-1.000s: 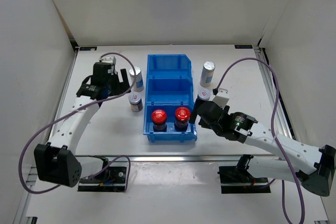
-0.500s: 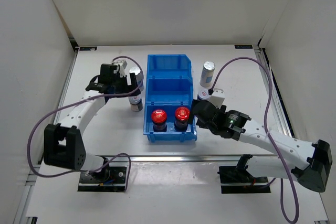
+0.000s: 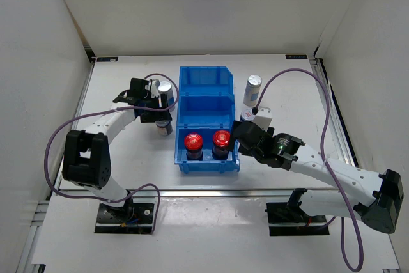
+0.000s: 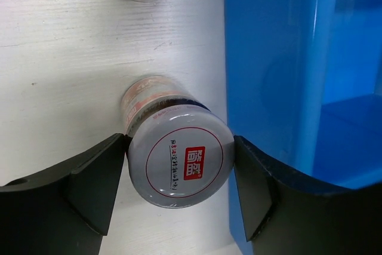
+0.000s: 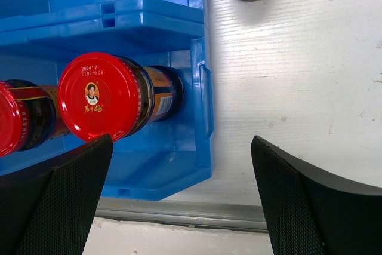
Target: Organize the condiment bottles
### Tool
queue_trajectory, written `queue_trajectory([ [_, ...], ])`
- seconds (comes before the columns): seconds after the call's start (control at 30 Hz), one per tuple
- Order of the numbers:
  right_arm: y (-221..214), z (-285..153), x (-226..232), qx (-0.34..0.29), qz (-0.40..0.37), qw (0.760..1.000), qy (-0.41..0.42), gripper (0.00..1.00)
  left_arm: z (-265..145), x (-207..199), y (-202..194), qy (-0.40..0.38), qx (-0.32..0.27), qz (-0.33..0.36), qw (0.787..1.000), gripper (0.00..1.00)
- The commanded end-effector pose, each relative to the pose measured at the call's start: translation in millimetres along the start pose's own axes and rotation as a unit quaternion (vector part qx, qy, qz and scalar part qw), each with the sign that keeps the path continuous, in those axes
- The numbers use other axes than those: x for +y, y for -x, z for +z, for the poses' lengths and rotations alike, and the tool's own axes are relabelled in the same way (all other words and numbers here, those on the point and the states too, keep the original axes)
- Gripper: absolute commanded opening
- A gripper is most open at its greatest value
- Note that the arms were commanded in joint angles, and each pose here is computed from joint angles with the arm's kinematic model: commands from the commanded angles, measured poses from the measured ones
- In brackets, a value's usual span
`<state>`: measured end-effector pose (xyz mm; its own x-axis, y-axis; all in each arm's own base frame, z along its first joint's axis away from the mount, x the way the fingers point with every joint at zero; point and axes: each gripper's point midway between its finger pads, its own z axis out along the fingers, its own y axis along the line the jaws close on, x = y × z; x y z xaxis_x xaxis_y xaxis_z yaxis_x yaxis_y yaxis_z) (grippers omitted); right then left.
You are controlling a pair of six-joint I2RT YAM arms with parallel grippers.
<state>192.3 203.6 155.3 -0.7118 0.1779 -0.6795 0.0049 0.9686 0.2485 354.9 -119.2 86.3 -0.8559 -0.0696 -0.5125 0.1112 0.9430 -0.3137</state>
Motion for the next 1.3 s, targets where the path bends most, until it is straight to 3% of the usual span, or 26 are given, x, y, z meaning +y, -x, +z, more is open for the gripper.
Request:
queue_trajectory([
  [0.0,15,-6,10,-0.018,0.012,1.000,0.012,0.99,-8,1,7,0.006,-0.002,0.007,1.000,0.62],
  [0.07,15,-6,10,-0.018,0.012,1.000,0.012,0.99,-15,2,15,0.016,-0.013,0.009,1.000,0.55],
  [0.13,15,-6,10,-0.018,0.012,1.000,0.012,0.99,-25,7,24,0.040,-0.038,0.005,0.998,0.35],
  [0.23,15,-6,10,-0.018,0.012,1.000,0.012,0.99,-62,-3,54,0.053,-0.099,-0.015,0.994,0.15],
  [0.33,15,-6,10,-0.018,0.012,1.000,0.012,0.99,-130,-43,111,0.046,-0.212,-0.003,0.976,0.11],
  [0.47,15,-6,10,-0.018,0.012,1.000,0.012,0.99,-191,-97,144,-0.001,-0.297,0.003,0.955,0.11],
  [0.57,15,-6,10,-0.018,0.012,1.000,0.012,0.99,-179,-139,153,-0.044,-0.281,0.036,0.958,0.11],
  [0.73,17,-9,11,-0.021,0.019,0.999,0.017,0.99,-100,-178,136,-0.053,-0.200,0.080,0.975,0.11],
  [1.07,14,-9,2,-0.022,0.028,0.999,0.013,0.99,-2,-157,98,0.008,-0.106,0.083,0.991,0.14],
  [1.27,14,-9,2,-0.022,0.028,0.999,0.013,0.99,13,-151,89,0.017,-0.088,0.084,0.992,0.19],
])
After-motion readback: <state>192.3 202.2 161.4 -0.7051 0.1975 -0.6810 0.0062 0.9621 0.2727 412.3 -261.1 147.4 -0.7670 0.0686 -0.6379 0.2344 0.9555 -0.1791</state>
